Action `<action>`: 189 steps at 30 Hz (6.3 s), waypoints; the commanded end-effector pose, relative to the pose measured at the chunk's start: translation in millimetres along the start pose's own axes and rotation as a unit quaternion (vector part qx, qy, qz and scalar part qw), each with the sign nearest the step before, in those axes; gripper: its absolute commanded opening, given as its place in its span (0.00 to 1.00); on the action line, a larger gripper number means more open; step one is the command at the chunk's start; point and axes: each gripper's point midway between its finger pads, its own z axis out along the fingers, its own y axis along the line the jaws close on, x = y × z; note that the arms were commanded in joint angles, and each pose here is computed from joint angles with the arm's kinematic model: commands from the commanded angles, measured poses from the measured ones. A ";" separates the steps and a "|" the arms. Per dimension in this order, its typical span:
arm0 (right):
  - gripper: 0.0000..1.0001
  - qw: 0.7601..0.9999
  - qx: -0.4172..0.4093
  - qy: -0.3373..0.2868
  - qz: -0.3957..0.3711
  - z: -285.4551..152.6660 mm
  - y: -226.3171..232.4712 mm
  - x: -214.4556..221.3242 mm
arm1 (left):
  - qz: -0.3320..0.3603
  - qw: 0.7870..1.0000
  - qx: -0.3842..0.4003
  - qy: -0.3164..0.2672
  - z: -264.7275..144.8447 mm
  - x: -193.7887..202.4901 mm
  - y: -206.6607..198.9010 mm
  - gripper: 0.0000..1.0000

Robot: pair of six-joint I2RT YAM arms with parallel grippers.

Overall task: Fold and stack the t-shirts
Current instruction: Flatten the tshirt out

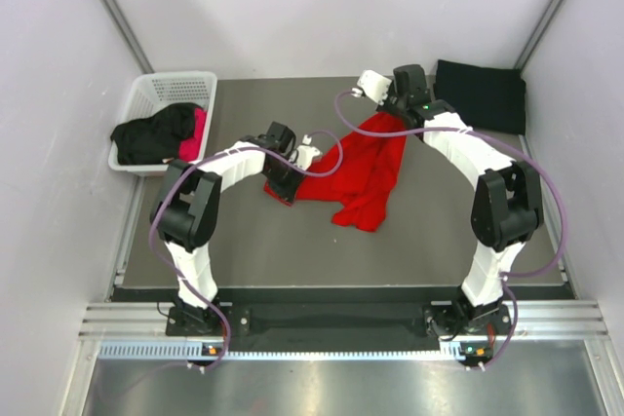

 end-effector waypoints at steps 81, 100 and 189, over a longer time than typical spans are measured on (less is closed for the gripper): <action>0.42 0.754 -0.571 -0.100 -0.309 -69.5 252.1 -60.4 | -0.094 0.966 -0.223 -0.091 -105.5 20.5 125.3 0.00; 0.20 0.752 -0.580 -0.089 -0.300 -61.9 262.2 -58.2 | -0.098 0.966 -0.223 -0.086 -104.1 22.3 126.4 0.00; 0.00 0.905 0.281 -0.304 0.101 -317.8 -155.2 -34.7 | 0.127 0.832 -0.425 -0.332 -357.1 -78.0 98.4 0.00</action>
